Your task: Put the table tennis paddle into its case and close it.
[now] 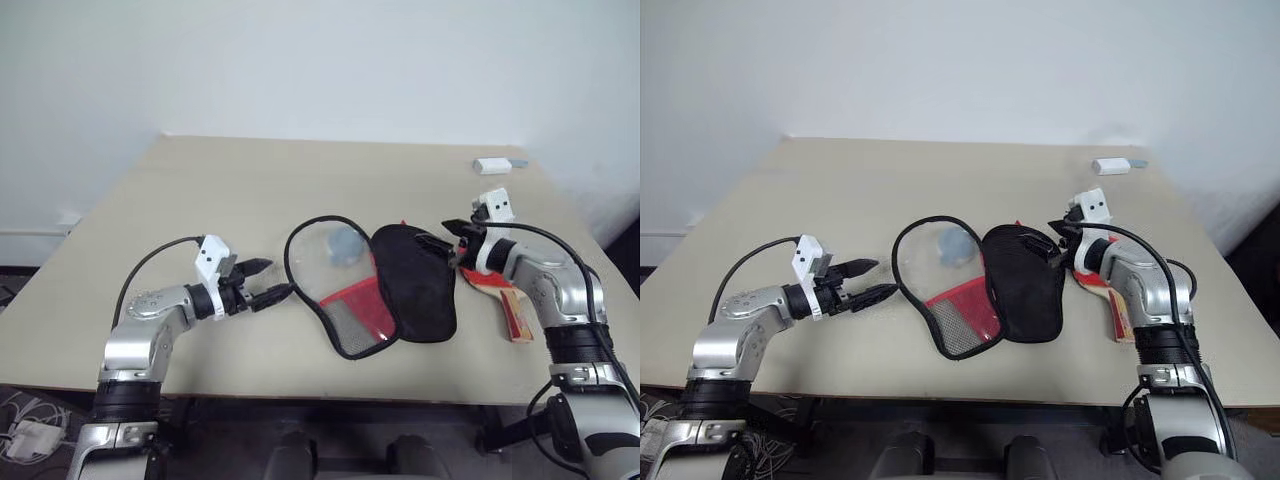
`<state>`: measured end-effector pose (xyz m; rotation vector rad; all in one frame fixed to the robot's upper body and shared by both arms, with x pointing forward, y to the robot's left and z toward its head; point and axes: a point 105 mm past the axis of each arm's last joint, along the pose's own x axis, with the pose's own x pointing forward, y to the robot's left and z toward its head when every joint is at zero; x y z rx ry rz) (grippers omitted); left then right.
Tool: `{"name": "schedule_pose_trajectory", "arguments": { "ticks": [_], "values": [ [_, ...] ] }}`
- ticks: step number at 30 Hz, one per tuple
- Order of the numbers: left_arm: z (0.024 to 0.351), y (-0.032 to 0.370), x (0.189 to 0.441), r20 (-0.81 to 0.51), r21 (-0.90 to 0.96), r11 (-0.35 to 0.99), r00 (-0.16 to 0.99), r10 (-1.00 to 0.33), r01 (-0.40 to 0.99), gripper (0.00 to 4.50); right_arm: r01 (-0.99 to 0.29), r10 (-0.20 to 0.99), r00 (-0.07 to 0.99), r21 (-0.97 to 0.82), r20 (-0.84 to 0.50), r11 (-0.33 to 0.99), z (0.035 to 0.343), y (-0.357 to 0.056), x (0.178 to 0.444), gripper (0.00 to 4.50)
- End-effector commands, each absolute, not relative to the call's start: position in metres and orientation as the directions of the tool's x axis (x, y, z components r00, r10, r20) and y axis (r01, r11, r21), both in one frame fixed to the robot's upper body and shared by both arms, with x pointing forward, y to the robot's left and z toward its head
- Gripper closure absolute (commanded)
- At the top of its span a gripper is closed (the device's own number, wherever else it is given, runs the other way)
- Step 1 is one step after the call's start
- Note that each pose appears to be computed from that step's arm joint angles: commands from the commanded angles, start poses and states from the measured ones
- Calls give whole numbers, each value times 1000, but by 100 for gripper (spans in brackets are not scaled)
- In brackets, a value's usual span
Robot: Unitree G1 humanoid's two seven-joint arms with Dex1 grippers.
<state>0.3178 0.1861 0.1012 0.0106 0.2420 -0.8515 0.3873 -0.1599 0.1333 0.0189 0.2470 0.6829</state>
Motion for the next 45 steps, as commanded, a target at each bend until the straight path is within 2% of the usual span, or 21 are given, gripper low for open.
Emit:
{"name": "schedule_pose_trajectory", "arguments": {
  "ticks": [1, 9, 20, 23, 31, 36, 39, 45],
  "values": [
    [120, 187, 316, -173, -45, 661, 646, -744, 749, 0, -627, 628, 761, 64, -159, 776, 152, -160, 395, 2],
    [125, 180, 315, -185, -54, 616, 598, -779, 786, 0, -542, 549, 830, 91, -100, 836, 161, -178, 402, 2],
    [124, 139, 338, -165, -88, 491, 474, -865, 867, 0, -246, 262, 958, 133, -119, 960, 149, -235, 396, 2],
    [127, 135, 345, -157, -85, 470, 454, -877, 878, 0, -230, 245, 960, 123, -131, 965, 145, -238, 391, 2],
    [124, 119, 352, -148, -93, 434, 419, -896, 896, 0, -180, 198, 949, 91, -244, 979, 128, -256, 375, 2],
    [122, 117, 350, -172, -81, 430, 412, -895, 899, 0, -130, 138, 941, 49, -309, 990, 120, -279, 356, 2],
    [120, 117, 346, -185, -84, 413, 393, -901, 907, 0, -97, 108, 914, 48, -391, 994, 106, -292, 340, 2],
    [116, 113, 345, -203, -97, 404, 380, -903, 910, 0, -78, 108, 864, 81, -493, 994, 83, -296, 316, 2]
  ]
}}
